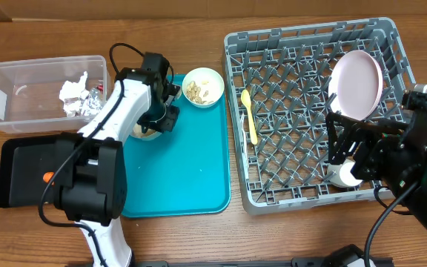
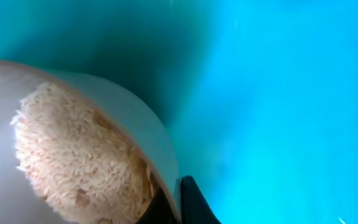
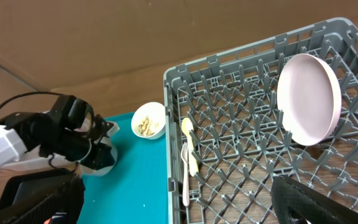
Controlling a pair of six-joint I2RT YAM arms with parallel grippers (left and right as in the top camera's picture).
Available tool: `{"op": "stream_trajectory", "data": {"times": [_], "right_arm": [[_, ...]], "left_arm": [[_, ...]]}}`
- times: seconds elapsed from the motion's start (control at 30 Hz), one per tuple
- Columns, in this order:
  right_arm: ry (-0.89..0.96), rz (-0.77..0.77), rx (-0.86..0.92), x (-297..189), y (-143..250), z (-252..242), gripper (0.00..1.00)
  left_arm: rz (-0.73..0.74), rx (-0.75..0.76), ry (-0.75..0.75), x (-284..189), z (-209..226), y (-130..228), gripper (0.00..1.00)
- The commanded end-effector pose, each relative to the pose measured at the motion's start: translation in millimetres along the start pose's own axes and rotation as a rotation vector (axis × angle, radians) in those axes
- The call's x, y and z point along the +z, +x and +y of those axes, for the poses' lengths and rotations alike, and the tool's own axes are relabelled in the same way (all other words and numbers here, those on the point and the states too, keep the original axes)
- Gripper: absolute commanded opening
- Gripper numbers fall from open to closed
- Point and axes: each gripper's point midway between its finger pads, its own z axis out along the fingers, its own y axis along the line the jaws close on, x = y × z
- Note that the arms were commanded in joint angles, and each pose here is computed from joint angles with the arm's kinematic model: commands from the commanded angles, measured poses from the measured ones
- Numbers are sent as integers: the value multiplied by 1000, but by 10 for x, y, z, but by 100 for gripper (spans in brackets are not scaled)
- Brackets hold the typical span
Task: Sort waste into correct bins and load items into the dishwasher rack
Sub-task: 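Carry the bowl over the black tray with the left gripper, then tip the bowl to pour rice and peanuts onto the black tray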
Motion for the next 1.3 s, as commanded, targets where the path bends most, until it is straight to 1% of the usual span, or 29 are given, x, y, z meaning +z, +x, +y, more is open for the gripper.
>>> {"op": "stream_trajectory", "data": {"times": [0.0, 0.1, 0.23, 0.33, 0.43, 0.53, 0.63, 0.77, 0.87, 0.93, 1.07, 1.17, 1.27], "right_arm": [[4, -24, 5, -47, -40, -16, 100], [4, -24, 5, -47, -40, -16, 100], [4, -24, 5, -47, -40, -16, 100], [4, -24, 5, -47, -40, -16, 100], [4, -24, 5, -47, -40, -16, 100], [4, -24, 5, -47, -40, -16, 100], [4, -24, 5, -47, -40, -16, 100], [4, -24, 4, -47, -40, -16, 100], [4, -24, 5, -47, -40, -16, 100], [4, -24, 5, -47, -40, -16, 100], [4, -24, 5, -47, -40, -16, 100], [4, -24, 5, -47, -40, -16, 100], [4, -24, 5, -47, -40, -16, 100]], "left_arm": [[-96, -76, 30, -525, -105, -92, 4], [-144, -83, 33, -837, -178, -57, 4], [-180, -98, 37, -1107, -284, 47, 4], [-170, -161, 35, -1223, -313, 174, 4], [-144, -258, 25, -1323, -280, 341, 4], [-141, -355, -37, -1449, -115, 506, 4], [-150, -388, -65, -1565, 10, 623, 4], [-156, -487, -157, -1751, 387, 898, 4], [-165, -587, -153, -1797, 625, 1050, 4], [-177, -629, -103, -1755, 742, 1098, 4], [-213, -662, 132, -1517, 823, 1103, 4], [-272, -710, 299, -1310, 921, 1141, 4], [-337, -757, 378, -1191, 1079, 1217, 4]]}}
